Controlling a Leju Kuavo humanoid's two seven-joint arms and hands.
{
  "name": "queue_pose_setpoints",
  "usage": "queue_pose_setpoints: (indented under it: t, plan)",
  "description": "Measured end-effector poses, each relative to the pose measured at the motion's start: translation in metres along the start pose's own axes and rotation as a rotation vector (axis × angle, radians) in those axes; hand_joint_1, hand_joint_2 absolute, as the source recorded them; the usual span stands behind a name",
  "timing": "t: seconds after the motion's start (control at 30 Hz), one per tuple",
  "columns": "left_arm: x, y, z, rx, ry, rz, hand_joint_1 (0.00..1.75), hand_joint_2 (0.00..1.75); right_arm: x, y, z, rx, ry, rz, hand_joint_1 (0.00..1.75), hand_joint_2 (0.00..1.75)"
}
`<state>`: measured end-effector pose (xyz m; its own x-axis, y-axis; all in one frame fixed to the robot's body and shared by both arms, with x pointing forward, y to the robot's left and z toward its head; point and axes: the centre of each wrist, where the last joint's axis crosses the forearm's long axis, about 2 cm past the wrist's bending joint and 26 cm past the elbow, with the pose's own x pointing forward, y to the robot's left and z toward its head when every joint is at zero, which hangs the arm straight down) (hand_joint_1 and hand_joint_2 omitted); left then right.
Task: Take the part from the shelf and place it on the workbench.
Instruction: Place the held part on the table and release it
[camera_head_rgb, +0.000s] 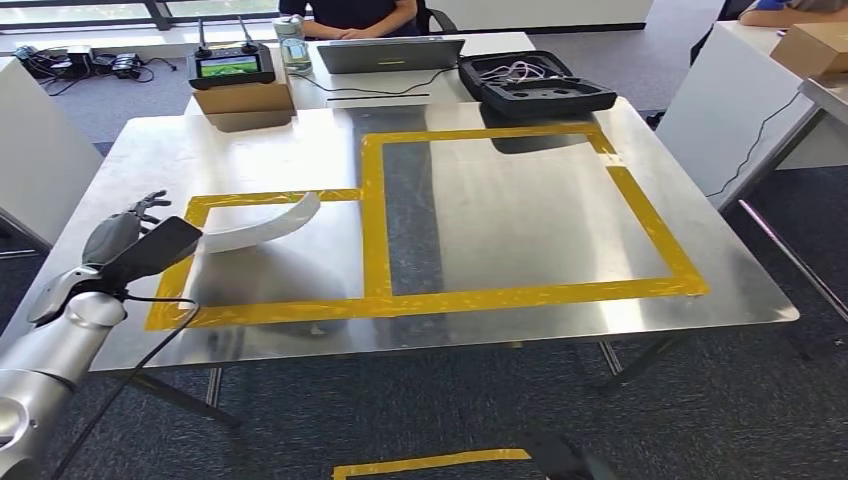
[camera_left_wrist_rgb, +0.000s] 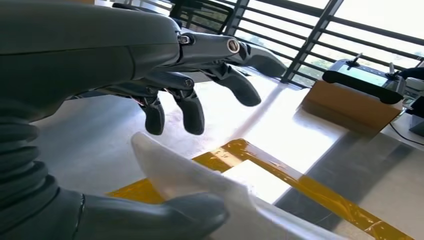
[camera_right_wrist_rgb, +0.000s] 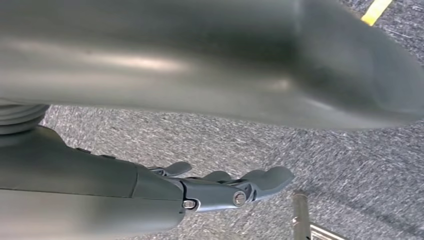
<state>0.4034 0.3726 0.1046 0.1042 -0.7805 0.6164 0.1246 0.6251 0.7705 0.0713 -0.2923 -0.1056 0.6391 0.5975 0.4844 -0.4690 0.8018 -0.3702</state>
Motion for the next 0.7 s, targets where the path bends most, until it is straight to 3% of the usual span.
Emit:
queue_pose_setpoints:
  t: [0.7]
  plan:
    - [-0.014,-0.020,0.014,0.015,0.005,0.039,0.00,0.00,-0.009,0.001,0.004,0.002,0.001,0.014,0.00,0.00]
